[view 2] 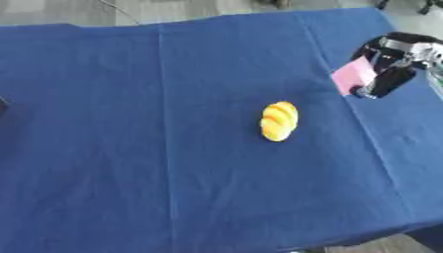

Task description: Pick up the objects with one hand, pass them to the other hand, and then place them into the box on the other side of the table.

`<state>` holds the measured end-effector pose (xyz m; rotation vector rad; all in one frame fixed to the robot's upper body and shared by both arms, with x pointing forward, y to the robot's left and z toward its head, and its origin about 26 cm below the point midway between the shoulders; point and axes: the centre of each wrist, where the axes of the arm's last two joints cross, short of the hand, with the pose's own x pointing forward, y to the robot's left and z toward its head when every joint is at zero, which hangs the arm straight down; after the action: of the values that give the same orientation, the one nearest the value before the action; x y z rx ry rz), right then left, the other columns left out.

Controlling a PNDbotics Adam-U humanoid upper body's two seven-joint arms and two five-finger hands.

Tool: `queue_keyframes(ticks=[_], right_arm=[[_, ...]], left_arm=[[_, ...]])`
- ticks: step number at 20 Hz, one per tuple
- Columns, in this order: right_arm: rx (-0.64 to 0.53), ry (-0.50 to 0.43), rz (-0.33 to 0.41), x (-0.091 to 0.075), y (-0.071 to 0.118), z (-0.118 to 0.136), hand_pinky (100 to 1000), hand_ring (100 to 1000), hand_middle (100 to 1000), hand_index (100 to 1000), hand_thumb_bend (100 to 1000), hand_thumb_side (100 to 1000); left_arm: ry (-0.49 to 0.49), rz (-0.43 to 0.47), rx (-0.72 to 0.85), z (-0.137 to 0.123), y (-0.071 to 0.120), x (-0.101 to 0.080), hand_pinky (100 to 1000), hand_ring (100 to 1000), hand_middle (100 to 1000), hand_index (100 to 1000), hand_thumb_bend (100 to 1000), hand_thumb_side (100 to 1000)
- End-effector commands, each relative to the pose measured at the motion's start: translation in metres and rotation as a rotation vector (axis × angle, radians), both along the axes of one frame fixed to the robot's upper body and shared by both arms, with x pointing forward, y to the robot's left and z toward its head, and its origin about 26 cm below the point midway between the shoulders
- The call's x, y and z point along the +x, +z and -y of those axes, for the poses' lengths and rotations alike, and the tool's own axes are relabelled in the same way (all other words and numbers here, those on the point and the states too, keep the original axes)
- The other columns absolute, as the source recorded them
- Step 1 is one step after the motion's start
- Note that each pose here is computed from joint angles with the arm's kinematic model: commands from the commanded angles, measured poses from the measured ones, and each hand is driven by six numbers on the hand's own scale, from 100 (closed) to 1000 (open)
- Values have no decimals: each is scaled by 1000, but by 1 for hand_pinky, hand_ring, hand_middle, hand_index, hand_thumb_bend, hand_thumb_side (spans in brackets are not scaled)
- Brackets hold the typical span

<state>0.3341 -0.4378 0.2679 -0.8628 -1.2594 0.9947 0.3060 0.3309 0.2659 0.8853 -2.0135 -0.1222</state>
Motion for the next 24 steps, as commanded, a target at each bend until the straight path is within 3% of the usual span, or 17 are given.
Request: queue_keyframes(ticks=[1, 11, 24], right_arm=[[83, 72, 90, -5, 12, -12, 803, 586, 517, 680, 100, 100], [244, 220, 261, -10, 3, -78, 790, 555, 491, 672, 100, 100], [418, 306, 375, -19, -23, -161, 779, 537, 475, 664, 100, 100]], left_arm=[[-4, 31, 35, -1, 11, -5, 799, 701, 690, 780, 503, 442], [-59, 38, 143, 13, 22, -8, 804, 710, 699, 792, 517, 432], [-194, 54, 503, 43, 49, -10, 809, 736, 723, 820, 546, 428]])
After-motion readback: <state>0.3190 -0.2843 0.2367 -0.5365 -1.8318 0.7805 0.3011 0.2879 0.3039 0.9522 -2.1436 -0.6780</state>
